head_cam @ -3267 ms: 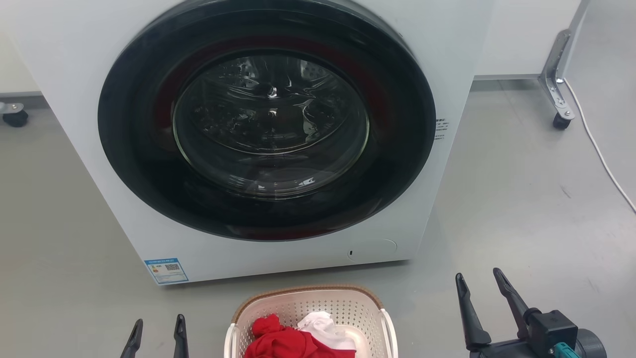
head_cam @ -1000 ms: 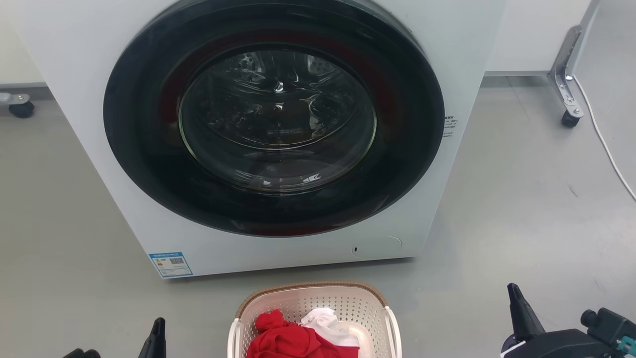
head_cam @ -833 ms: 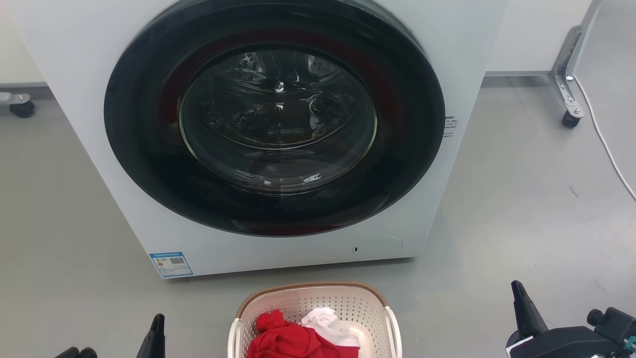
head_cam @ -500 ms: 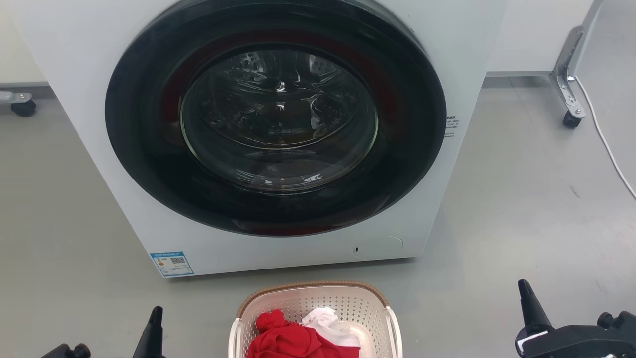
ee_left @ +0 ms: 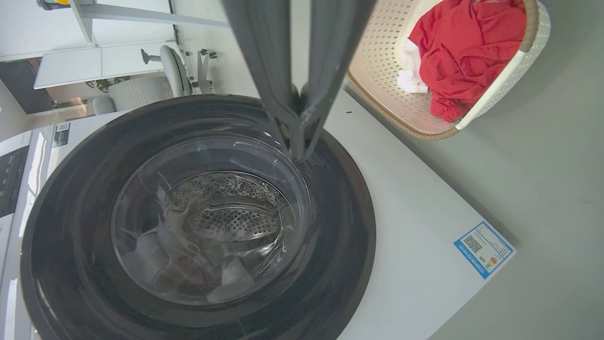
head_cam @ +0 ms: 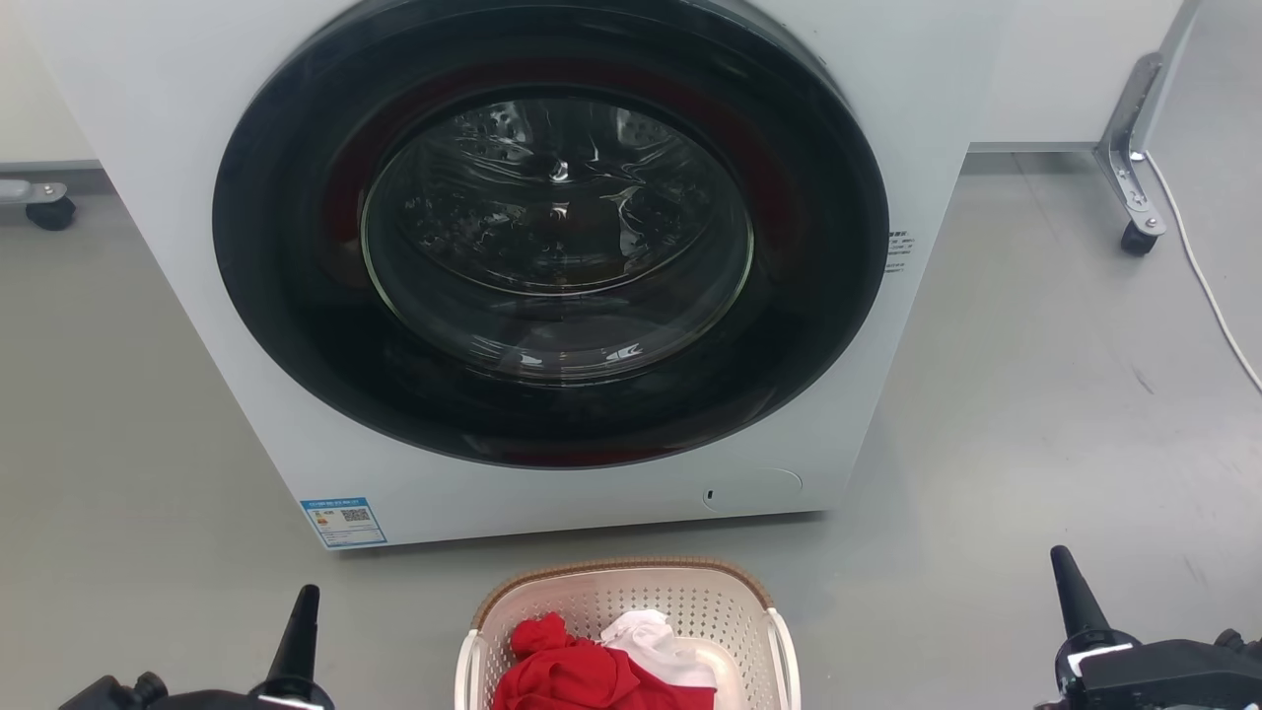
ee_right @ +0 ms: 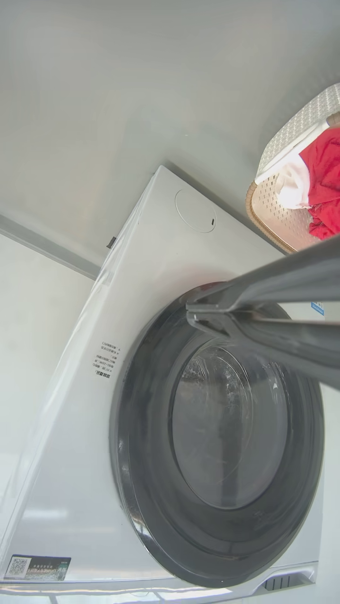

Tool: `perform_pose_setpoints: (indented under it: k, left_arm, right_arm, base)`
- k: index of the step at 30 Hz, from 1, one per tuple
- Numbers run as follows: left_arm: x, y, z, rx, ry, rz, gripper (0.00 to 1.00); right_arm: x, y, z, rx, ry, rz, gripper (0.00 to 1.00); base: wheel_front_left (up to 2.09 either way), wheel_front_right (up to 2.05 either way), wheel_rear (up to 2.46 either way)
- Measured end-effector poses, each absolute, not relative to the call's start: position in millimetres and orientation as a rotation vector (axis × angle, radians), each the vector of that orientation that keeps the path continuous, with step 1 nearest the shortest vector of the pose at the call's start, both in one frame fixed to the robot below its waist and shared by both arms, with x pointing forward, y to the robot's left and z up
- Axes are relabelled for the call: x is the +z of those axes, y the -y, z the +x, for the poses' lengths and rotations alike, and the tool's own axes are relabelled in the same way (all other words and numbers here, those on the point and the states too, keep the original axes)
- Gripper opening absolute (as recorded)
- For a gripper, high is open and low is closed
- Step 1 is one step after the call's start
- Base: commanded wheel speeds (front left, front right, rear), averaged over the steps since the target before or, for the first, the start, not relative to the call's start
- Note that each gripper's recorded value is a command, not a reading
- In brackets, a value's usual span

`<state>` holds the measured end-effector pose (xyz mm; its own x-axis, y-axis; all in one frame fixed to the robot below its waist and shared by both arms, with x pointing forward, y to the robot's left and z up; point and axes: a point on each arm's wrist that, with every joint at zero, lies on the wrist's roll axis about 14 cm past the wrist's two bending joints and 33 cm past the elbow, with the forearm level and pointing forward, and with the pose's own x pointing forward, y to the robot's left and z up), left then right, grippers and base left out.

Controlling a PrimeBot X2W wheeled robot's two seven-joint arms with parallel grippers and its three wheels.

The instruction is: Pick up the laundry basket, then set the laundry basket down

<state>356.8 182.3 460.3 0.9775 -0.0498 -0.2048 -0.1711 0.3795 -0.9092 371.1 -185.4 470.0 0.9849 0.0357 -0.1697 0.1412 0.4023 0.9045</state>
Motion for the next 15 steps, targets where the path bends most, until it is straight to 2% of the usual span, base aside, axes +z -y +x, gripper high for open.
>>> perform_pose_setpoints:
  k: [15]
  left_arm:
    - [469,-187,368,0.07,-0.156,-1.386,0.0]
  right_arm:
    - [475,195,376,-0.079,-0.12,1.379,0.0]
  base:
    - [0.0,0.0,0.0]
